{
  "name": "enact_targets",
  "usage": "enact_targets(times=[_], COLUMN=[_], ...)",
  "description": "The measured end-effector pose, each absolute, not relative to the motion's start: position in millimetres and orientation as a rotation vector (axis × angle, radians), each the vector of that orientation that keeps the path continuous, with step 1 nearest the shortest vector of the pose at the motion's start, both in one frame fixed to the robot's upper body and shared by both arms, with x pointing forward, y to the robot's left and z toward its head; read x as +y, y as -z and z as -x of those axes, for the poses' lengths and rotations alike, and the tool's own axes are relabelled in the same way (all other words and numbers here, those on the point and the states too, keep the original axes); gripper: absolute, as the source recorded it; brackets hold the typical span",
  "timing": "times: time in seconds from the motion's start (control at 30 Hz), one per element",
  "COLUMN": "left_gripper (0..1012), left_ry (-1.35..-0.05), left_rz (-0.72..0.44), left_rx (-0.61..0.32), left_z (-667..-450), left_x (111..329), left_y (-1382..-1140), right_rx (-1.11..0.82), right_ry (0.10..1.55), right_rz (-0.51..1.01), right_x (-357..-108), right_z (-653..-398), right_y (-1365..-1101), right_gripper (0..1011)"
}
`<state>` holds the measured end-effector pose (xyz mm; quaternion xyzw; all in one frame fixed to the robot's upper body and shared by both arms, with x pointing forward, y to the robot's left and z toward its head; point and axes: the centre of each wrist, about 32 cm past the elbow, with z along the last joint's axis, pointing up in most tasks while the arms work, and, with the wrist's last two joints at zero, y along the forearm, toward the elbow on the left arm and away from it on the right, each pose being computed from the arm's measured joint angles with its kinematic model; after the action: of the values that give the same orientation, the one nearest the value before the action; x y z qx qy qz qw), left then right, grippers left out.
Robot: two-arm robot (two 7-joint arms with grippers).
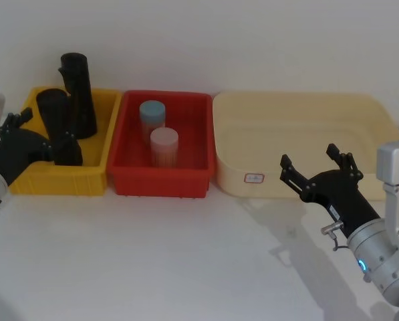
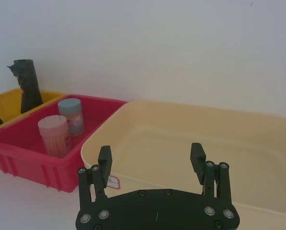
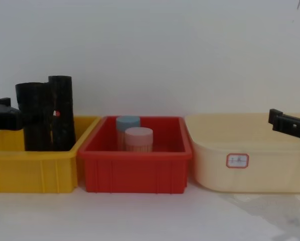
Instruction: Pick up the garbage bag with the one hand and transfer it to the other hand.
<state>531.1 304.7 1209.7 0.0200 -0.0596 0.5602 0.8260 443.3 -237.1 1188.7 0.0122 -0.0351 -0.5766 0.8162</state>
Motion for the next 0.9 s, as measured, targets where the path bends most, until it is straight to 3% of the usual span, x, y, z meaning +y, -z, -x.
enact_targets(times=[0.53,0.73,0.9], left_gripper=[1001,916,769], left_ry=[-1.154,-1.146,-1.140], left_rz=[-0.045,-0.048,-0.052], left_rx=[-0.145,-0.147,-0.145], left_z=[-553.8,-560.2,-564.4], left_x=[309.3,311.2,312.2], left_y=[-1210.4,-1210.2,-1209.1], right_rx=[-0.075,-0.075,-0.075], right_ry=[1.229,1.229,1.229], right_rz=[-0.026,-0.026,-0.026], right_x=[-237.1,-237.1,-237.1], right_z=[-443.3,-443.3,-443.3], right_y=[-1188.7,-1188.7,-1188.7], right_gripper=[1000,1000,1000])
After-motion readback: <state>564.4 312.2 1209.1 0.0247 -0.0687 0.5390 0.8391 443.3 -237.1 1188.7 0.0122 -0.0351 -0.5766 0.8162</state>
